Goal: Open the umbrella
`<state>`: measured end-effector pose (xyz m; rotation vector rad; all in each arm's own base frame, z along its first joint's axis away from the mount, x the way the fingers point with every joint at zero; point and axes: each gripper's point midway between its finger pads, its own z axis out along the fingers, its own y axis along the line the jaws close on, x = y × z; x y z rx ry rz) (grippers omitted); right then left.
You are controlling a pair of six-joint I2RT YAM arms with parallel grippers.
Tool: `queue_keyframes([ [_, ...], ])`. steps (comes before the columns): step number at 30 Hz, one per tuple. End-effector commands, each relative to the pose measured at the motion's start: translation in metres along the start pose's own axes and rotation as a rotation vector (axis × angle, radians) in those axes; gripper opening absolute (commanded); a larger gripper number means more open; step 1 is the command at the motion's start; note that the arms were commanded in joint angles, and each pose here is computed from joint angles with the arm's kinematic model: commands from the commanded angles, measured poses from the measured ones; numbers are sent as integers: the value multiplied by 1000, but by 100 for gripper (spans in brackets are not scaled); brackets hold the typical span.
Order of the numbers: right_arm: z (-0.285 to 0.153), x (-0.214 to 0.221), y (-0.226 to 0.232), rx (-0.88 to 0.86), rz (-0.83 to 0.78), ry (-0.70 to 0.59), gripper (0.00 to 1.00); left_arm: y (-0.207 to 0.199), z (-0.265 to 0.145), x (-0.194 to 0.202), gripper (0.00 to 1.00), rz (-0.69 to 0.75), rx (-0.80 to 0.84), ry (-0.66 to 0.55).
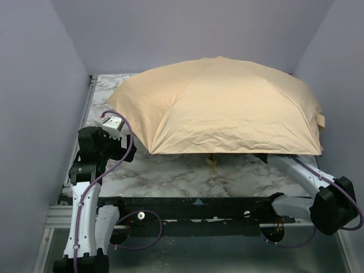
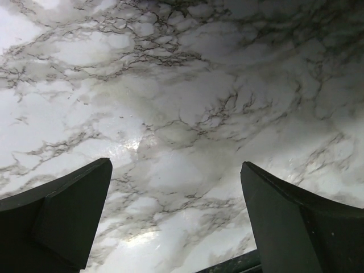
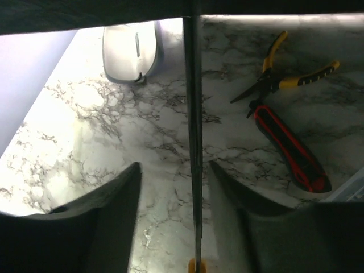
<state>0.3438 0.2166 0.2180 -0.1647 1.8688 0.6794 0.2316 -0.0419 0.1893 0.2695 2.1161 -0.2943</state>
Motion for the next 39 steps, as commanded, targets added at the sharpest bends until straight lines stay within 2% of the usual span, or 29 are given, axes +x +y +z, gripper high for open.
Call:
queue_keyframes([
  [1, -16, 3, 3, -43, -109, 10, 65, 1, -6, 12, 99, 165, 33, 59],
  [3, -23, 8, 1, -42, -149, 29, 77, 3, -6, 19, 99, 221, 32, 61],
  [8, -51, 31, -9, -44, -285, 103, 91, -3, -11, 32, 99, 311, 69, 57],
  [10, -64, 40, -12, -54, -349, 125, 93, -6, -12, 37, 99, 339, 85, 53],
  [14, -89, 60, -23, -74, -520, 164, 95, -1, -14, 45, 99, 375, 54, 51],
  [19, -122, 77, -37, -80, -717, 185, 96, 23, -15, 50, 98, 416, -86, 52],
  [26, -157, 69, -58, 13, -906, 124, 98, 64, -17, 57, 98, 502, -322, 40],
  [31, -173, 62, -83, 173, -928, 113, 98, 73, -12, 61, 99, 581, -357, 32],
  [39, -186, 48, -99, 307, -928, 92, 98, 81, -3, 54, 98, 559, -382, 22],
])
